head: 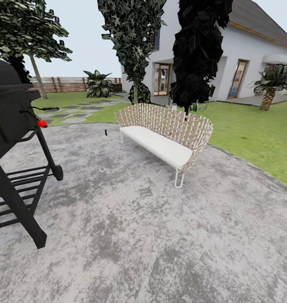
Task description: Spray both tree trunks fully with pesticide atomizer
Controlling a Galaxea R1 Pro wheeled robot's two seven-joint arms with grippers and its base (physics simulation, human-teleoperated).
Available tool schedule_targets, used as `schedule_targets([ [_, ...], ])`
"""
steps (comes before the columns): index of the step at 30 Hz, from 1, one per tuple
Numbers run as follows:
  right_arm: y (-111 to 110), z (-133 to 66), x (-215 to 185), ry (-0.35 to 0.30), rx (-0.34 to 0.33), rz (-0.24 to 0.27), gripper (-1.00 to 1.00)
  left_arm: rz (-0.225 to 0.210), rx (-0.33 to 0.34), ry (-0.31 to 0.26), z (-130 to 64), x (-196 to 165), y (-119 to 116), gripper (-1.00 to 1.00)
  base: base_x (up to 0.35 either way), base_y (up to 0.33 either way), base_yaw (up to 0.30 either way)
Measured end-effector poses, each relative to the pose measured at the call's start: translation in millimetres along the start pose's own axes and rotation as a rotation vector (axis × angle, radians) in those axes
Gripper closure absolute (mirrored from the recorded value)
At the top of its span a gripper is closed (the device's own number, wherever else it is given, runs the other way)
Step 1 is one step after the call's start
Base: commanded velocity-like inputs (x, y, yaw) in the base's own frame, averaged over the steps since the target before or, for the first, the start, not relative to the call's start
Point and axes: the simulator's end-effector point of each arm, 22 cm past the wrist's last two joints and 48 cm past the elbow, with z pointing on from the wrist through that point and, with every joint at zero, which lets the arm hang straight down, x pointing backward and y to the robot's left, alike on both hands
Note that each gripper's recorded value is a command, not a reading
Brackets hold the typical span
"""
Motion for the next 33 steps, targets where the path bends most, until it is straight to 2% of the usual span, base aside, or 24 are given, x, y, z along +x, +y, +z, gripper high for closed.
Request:
schedule_targets([
  [7,0.9,-0.1,1.7,0.004,-0.003,-0.002,-1.00,0.000,-0.001,0.004,0.1,1.8,0.3,-1.00,0.324,0.000,0.198],
  [33,-0.5,-0.4,2.5,0.005,-0.009,-0.011,-1.00,0.003,-0.002,0.006,0.1,2.6,1.3,-1.00,0.336,0.022,0.005],
])
